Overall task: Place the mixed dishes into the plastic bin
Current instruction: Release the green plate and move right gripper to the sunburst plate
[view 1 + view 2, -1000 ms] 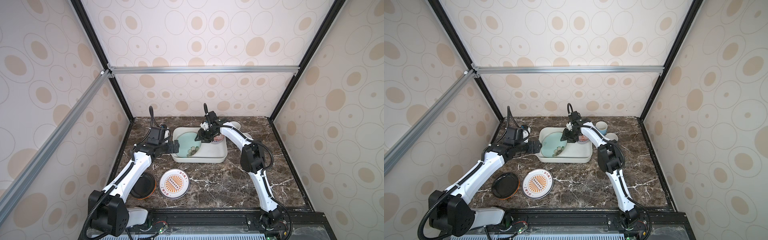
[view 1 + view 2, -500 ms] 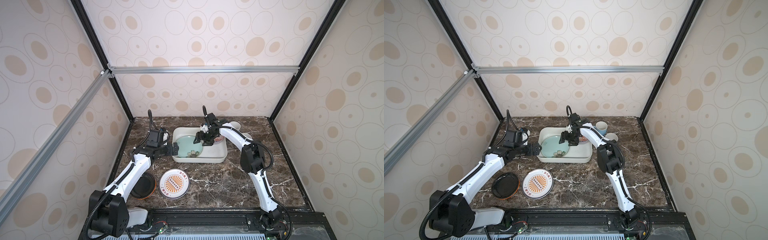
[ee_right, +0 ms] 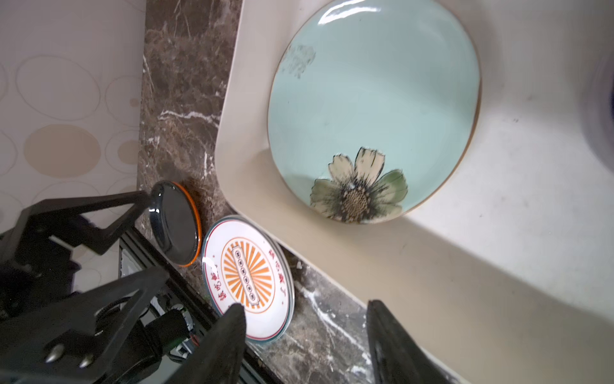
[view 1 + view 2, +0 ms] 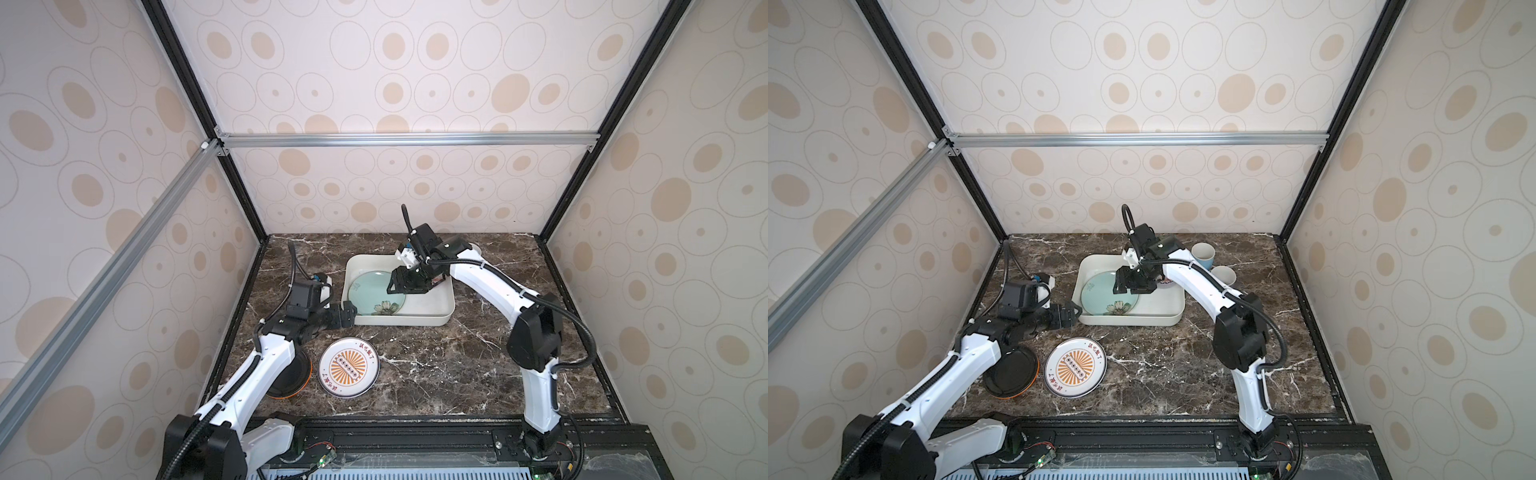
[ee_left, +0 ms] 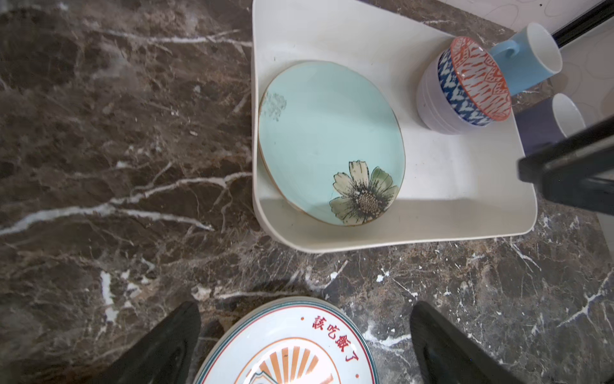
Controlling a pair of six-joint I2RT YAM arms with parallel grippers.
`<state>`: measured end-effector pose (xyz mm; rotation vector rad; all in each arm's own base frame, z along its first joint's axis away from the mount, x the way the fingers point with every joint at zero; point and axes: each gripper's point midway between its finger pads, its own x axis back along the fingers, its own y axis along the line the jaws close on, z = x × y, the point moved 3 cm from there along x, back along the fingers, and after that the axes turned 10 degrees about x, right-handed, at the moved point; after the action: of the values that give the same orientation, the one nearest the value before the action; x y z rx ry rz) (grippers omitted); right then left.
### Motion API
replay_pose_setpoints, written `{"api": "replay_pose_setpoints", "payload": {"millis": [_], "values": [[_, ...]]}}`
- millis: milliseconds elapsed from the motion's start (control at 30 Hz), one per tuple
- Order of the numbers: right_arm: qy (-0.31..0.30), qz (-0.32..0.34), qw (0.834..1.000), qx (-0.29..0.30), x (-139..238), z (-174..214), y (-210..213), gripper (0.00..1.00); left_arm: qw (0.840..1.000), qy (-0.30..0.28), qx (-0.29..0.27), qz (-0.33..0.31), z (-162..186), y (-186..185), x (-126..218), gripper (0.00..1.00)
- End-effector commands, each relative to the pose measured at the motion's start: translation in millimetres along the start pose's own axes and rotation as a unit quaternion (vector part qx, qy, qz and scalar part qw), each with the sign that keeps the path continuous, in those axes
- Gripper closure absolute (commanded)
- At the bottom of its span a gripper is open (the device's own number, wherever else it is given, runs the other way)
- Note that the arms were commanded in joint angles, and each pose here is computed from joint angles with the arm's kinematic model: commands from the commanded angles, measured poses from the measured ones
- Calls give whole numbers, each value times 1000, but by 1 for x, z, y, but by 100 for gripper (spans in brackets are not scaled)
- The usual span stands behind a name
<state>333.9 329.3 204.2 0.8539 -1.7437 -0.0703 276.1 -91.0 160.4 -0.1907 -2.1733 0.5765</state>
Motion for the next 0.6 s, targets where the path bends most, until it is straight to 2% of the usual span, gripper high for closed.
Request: {"api": "replay_pose_setpoints", "payload": {"millis": [0,133,333,433,567], "values": [[13,-12,1000,1,-15,35,11,43,999,-13,43,32,13,0,6,1],[33,-6,999,7,-31,78,19,46,998,-18,52,28,29,2,9,1],[62,-11,998,-1,-69,123,29,47,998,0,66,22,53,4,-2,1],[60,-19,998,-15,-84,132,26,47,997,-3,76,10,64,9,-3,2],[56,-28,998,-18,-91,132,25,47,994,-36,99,-15,67,20,6,3]]}}
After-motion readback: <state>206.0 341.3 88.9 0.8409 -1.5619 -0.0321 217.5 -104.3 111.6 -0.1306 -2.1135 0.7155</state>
